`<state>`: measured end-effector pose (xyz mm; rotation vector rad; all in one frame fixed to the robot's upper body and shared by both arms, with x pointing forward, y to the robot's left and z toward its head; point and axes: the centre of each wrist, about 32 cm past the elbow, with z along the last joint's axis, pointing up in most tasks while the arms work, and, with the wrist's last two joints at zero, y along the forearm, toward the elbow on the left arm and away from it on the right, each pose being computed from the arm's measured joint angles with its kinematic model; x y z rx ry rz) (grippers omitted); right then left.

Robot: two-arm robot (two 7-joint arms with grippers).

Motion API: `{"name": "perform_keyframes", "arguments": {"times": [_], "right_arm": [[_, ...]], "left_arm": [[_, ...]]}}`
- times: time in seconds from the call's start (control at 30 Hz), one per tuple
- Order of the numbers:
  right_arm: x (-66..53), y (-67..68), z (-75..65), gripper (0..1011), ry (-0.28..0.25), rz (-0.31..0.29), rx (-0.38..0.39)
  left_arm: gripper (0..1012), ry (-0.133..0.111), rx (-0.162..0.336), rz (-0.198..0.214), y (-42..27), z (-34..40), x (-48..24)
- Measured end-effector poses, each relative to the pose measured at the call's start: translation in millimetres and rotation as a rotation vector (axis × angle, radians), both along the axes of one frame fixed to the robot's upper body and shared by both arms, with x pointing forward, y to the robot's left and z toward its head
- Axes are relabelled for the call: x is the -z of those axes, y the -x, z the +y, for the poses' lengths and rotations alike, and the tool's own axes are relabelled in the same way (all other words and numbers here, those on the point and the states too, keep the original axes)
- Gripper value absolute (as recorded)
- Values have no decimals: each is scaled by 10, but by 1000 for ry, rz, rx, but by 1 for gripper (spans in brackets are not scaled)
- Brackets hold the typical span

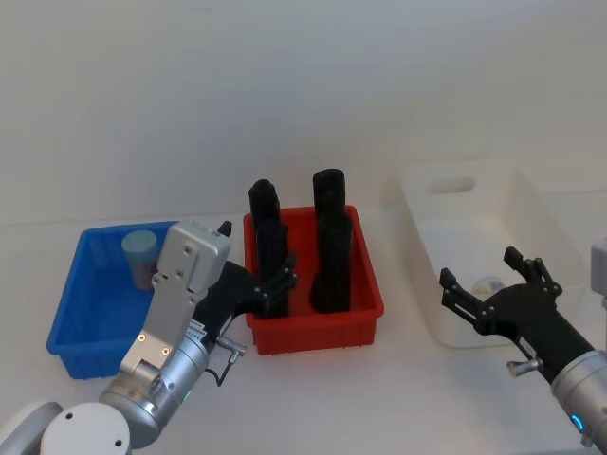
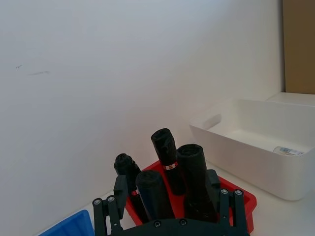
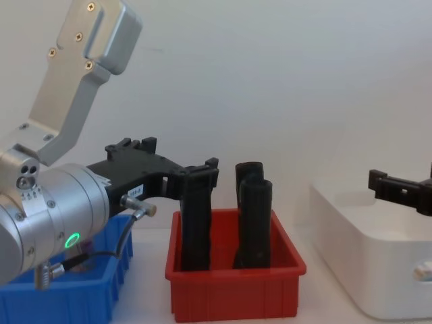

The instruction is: Pick the cotton swabs from the blue box and place them into the white box.

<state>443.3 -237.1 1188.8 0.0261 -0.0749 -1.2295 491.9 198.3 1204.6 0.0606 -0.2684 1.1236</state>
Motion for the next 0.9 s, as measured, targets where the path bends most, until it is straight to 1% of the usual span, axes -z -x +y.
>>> {"name": "perform_keyframes", "arguments": {"times": [0.9], "right_arm": [[1, 0, 0, 1001, 0, 0, 0]], "left_arm": [[1004, 0, 0, 1, -1, 1, 2]]}}
